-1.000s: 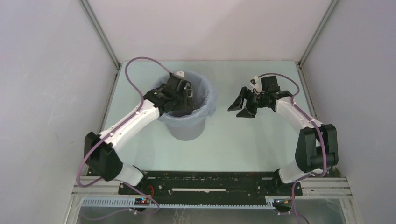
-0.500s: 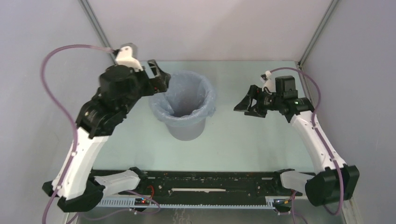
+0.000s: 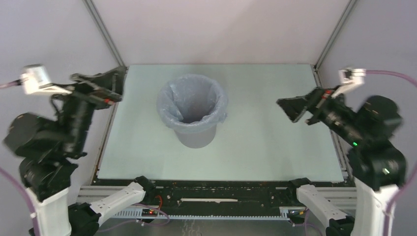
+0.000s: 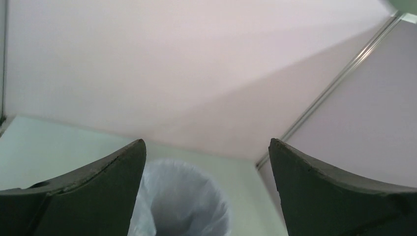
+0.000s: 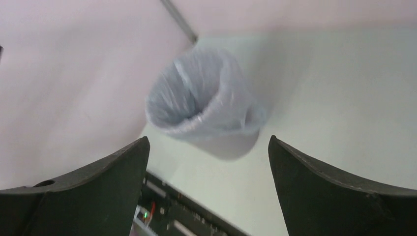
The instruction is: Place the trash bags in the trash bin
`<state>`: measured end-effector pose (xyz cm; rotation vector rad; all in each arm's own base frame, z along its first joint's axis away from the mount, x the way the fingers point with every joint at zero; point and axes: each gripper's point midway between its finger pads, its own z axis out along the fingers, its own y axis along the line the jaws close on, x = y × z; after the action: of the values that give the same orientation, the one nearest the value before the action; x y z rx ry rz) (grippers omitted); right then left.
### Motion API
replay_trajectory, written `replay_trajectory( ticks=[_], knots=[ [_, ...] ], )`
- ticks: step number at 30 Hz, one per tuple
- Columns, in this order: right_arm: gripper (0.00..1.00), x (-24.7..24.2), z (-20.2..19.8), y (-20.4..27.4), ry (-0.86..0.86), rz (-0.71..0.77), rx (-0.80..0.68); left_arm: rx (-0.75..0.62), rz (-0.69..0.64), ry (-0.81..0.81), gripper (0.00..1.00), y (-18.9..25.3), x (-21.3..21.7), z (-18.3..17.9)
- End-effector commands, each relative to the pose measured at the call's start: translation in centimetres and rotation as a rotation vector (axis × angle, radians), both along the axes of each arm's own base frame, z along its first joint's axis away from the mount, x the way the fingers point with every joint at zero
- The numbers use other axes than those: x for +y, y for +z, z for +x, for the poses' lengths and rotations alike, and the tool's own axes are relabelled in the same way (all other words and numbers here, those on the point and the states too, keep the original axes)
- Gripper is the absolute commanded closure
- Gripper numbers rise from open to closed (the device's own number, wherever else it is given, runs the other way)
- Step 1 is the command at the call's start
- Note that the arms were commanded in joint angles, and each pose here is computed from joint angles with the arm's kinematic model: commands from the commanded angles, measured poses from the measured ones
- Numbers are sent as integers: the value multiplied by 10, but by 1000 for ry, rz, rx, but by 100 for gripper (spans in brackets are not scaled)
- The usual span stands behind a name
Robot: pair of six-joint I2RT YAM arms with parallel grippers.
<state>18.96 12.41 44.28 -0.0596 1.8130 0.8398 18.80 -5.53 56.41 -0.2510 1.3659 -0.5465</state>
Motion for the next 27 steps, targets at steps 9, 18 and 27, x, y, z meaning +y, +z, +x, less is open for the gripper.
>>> replay_trajectory(
  ticks=[9, 18, 27],
  knots=[
    [0, -58, -64, 120, -291, 30, -290, -280, -54, 154, 0, 85, 69, -61],
    [0, -55, -66, 144, -283, 82, -346, -271, -49, 173, 0, 81, 78, -69],
    [0, -47, -55, 133, -240, 70, -339, -249, -51, 171, 0, 76, 76, -65]
  ],
)
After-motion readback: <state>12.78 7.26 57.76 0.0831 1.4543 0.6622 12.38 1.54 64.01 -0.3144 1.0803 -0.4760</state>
